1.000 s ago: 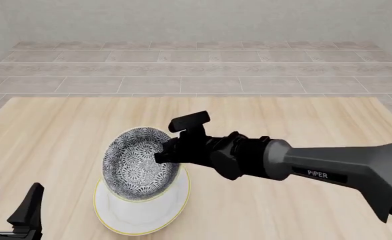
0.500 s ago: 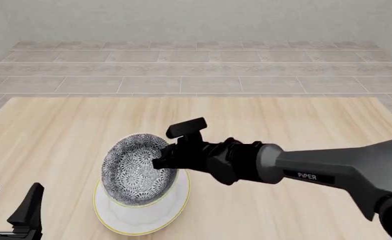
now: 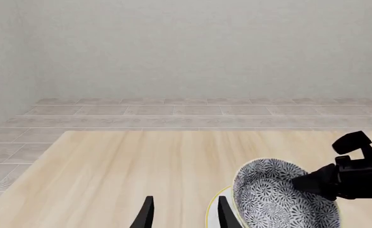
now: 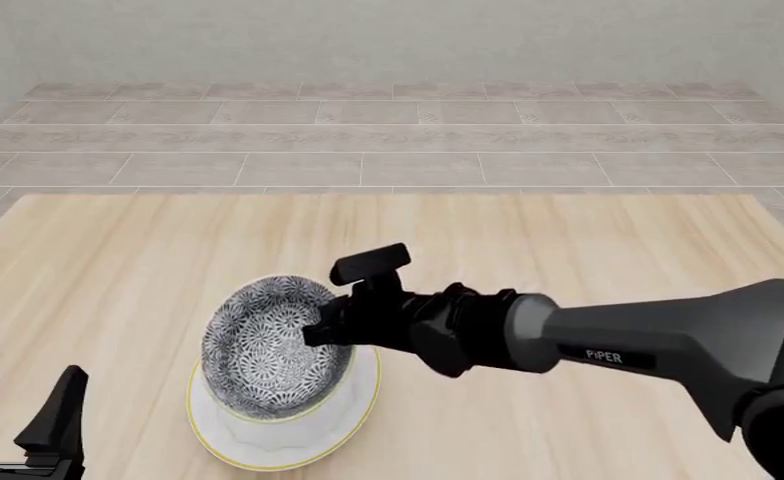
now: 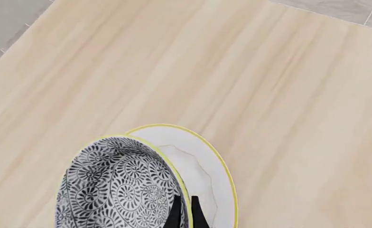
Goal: Put the bowl on the plate.
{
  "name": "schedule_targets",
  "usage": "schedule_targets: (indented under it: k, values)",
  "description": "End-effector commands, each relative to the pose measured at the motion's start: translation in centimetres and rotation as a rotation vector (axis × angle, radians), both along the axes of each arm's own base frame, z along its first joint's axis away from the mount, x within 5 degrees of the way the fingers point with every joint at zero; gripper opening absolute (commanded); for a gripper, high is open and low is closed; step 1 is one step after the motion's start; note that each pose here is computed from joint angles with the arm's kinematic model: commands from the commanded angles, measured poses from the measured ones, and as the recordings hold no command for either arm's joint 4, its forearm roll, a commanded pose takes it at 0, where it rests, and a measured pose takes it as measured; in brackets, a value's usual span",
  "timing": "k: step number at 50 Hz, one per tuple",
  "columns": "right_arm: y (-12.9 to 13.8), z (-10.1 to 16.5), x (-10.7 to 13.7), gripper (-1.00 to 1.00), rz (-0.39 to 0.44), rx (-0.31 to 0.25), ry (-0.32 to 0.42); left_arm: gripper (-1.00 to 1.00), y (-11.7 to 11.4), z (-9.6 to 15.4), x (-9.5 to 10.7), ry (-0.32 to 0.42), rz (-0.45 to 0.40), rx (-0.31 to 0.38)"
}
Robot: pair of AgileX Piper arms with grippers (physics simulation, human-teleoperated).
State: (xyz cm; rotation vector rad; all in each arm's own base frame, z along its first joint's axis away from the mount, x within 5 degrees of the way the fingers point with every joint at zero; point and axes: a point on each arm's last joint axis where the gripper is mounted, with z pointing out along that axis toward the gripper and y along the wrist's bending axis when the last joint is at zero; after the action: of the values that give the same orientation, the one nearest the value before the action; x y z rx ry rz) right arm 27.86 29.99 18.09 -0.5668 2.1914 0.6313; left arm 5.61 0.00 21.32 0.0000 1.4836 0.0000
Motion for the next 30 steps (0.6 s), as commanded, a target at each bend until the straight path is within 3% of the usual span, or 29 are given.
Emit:
schedule_targets:
  k: [1, 30]
  values:
    - [0.2, 0.0, -0.1, -1.0, -0.018, 0.024, 0.018, 1.0, 0.0, 0.0, 0.0, 0.0, 0.0, 0.0]
    - [0.3, -1.1, -0.5, -1.0, -0.008, 0.0, 0.035, 1.0, 0.0, 0.0, 0.0, 0.0, 0.0, 0.0]
